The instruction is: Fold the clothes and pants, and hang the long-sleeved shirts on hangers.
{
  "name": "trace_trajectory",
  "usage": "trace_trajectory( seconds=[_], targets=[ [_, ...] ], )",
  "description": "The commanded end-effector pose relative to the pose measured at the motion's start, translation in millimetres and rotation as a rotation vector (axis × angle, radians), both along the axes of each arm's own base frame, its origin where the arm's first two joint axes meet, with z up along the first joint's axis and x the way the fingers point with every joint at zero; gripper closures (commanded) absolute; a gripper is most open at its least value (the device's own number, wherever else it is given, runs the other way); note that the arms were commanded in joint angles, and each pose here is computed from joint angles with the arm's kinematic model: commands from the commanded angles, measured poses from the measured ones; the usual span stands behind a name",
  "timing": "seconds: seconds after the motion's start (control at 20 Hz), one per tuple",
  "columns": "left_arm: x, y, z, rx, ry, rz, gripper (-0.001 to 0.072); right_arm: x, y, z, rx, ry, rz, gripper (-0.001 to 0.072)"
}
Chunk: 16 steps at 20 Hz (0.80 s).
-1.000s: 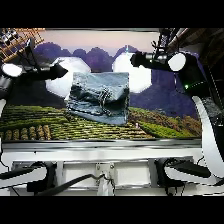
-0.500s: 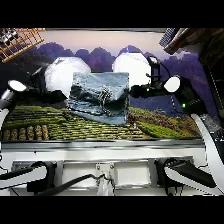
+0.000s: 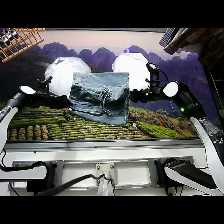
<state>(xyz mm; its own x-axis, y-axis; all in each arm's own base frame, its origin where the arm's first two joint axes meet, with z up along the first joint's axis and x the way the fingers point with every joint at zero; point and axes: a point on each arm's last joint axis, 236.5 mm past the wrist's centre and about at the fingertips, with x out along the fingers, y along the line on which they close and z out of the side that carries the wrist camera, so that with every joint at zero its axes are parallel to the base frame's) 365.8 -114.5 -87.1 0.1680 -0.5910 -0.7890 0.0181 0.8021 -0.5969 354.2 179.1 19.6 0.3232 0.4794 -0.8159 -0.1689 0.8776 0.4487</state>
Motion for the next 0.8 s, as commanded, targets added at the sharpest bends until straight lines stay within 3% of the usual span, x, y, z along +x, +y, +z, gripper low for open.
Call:
trace_trajectory(
  seconds=[0.0,0.35,0.45,0.75],
  targets=[
    [-8,-22,-5,-0.031,0.021,-0.055,0.0693,1,-2,-1,-0.006,-0.002,-0.004,0.0382],
    [12,-17,41,-0.103,-0.094,0.017,0.0694,-37,-28,-65,-0.115,0.156,-0.037,0.0383],
    [12,-18,45,-0.110,-0.098,0.020,0.0694,-40,-18,-75,-0.075,0.188,-0.017,0.0421],
    [11,-20,45,-0.115,-0.095,0.015,0.0694,-44,11,-98,0.047,0.288,-0.010,0.0421]
  ],
)
